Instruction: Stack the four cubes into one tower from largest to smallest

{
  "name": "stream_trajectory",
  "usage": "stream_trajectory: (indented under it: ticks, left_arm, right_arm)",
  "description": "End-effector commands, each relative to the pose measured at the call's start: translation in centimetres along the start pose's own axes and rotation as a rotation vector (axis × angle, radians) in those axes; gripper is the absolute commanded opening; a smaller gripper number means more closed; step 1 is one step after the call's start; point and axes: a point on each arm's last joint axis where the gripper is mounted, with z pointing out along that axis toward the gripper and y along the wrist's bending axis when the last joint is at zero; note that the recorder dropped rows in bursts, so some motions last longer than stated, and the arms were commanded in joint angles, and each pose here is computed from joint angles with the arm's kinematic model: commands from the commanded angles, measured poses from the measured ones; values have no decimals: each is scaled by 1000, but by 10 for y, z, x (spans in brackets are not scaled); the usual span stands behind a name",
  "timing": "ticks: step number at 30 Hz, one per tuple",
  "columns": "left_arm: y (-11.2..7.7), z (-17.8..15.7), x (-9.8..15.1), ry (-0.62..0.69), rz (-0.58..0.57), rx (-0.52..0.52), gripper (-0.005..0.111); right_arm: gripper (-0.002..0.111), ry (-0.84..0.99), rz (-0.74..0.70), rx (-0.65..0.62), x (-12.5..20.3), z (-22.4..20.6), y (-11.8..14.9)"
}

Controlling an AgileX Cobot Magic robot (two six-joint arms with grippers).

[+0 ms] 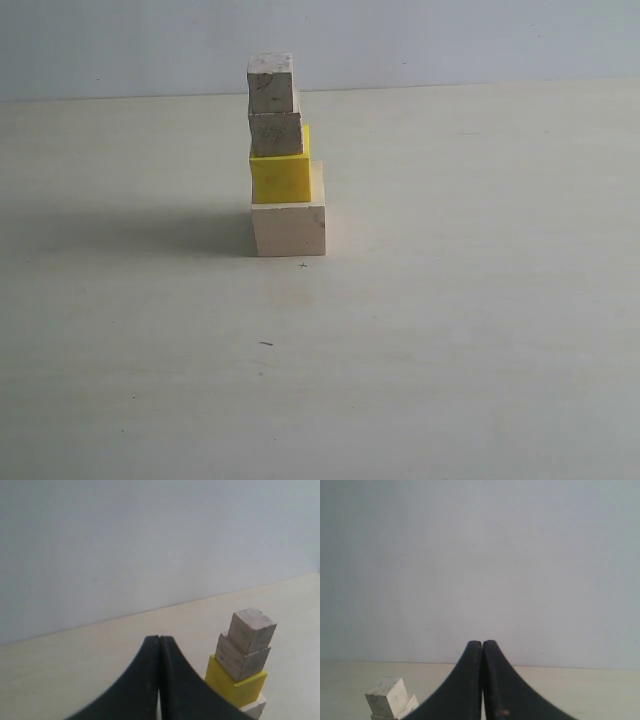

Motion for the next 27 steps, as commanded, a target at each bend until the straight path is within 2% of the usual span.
stream_trajectory:
  ticks: [1, 5, 9, 12, 16, 21, 27]
  left_arm:
    - [-11, -22, -13, -87, 92, -16, 0]
    - [-24, -53, -27, -195, 169, -63, 0]
    - [-36, -94, -40, -343, 244, -178, 0]
    - [-38, -121, -45, -439, 268, -309, 0]
    - [-30, -141, -46, -508, 229, -480, 0]
    - [-18, -139, -32, -496, 98, -559, 0]
    - [-17, -127, 11, -429, 10, -509, 0]
  right_arm:
    - [0, -2, -19, 5, 1, -1, -1]
    - [0, -4, -19, 6, 1, -1, -1]
    - [0, -4, -19, 6, 1, -1, -1]
    - [0, -4, -19, 6, 1, -1, -1]
    - [0, -4, -19, 6, 1, -1, -1]
    - [0, -4, -19, 6, 1, -1, -1]
    - [0, -4, -19, 6, 1, -1, -1]
